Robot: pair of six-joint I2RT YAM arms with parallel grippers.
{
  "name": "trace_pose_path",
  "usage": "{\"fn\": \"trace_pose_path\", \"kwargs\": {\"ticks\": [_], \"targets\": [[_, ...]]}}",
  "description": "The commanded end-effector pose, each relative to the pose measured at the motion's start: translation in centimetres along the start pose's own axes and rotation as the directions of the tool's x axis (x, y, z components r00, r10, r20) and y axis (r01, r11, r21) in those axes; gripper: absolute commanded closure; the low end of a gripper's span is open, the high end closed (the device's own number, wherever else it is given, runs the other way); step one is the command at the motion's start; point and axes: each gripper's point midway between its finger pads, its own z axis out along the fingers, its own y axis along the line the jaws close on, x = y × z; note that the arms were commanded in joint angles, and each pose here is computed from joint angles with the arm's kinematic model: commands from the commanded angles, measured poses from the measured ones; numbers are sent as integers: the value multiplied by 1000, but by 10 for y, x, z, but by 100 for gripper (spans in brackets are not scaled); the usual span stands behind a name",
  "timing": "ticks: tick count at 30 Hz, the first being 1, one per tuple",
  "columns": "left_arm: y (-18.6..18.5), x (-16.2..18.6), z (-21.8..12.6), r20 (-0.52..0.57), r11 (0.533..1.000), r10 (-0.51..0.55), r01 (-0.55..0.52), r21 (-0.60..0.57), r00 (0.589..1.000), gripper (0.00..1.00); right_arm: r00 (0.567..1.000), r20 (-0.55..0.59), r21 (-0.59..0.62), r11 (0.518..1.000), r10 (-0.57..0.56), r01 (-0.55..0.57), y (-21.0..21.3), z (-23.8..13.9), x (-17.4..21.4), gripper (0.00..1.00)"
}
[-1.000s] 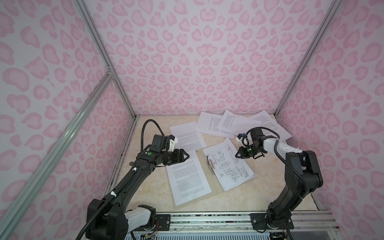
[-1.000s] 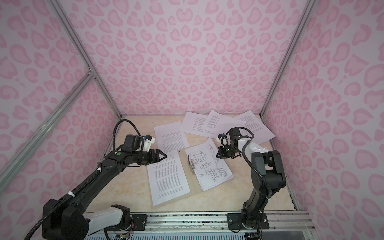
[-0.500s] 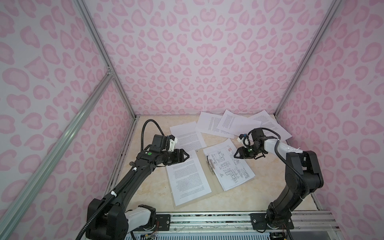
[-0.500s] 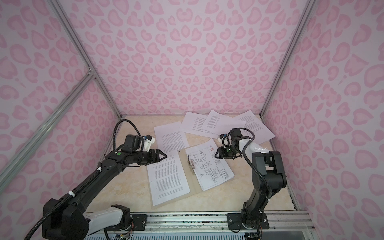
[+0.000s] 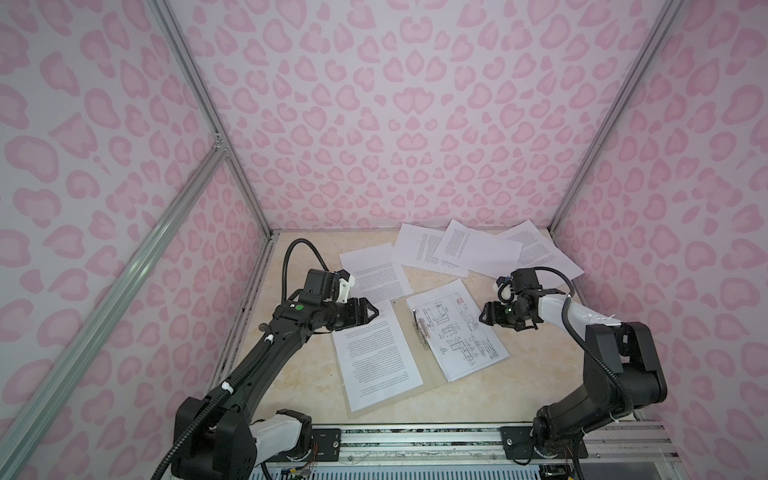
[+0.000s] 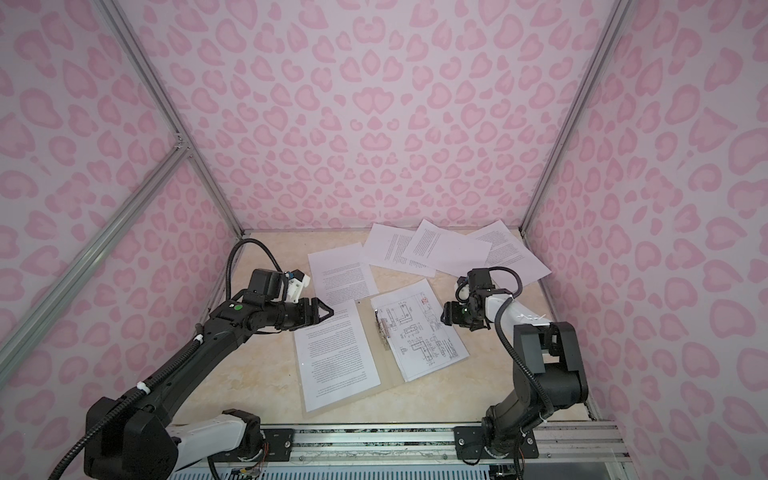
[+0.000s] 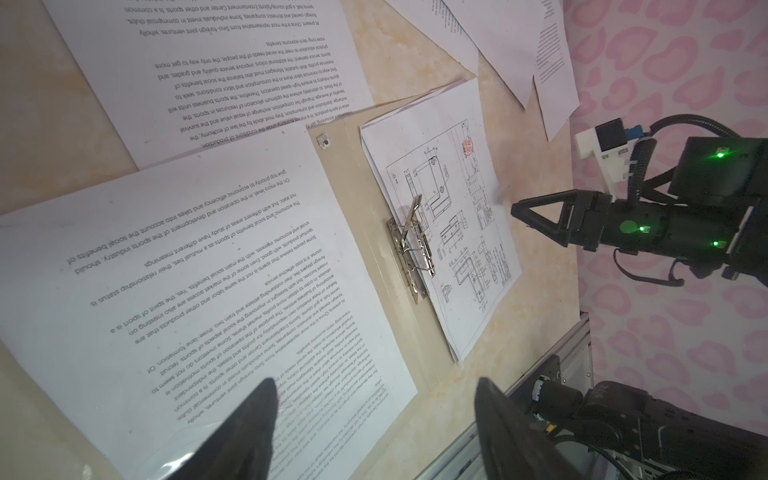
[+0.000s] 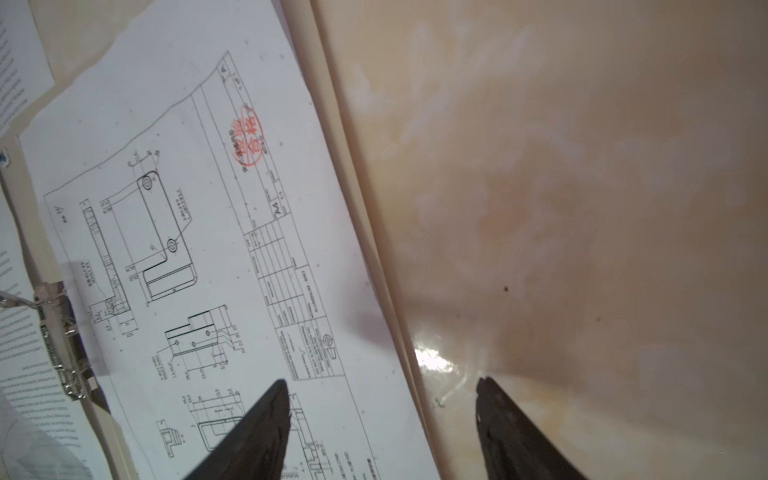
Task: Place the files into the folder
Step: 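Release the drawing sheet and draw the right gripper back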
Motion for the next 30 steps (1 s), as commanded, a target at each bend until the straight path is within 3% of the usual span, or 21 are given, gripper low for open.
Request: {"fn": "trace_pose_path", "kwargs": {"ticks": [1, 10, 19, 30], "targets": [[3, 2, 2, -12, 1000, 4, -4, -5, 1000, 24, 999, 33, -3, 1000, 31, -31, 2, 9, -3, 31], [4, 2, 4, -18, 1000, -3, 2, -8, 1000, 24, 999, 23, -14, 999, 31, -30, 11, 13, 9, 35], [5, 3, 5, -22, 1000, -5, 5, -11, 1000, 24, 998, 52, 109, 993, 42, -48, 0, 3, 15, 36], [7, 3, 3, -13, 1000, 1, -1, -26, 1000, 24, 995, 51, 45, 995, 82, -85, 20, 6, 33, 36]]}}
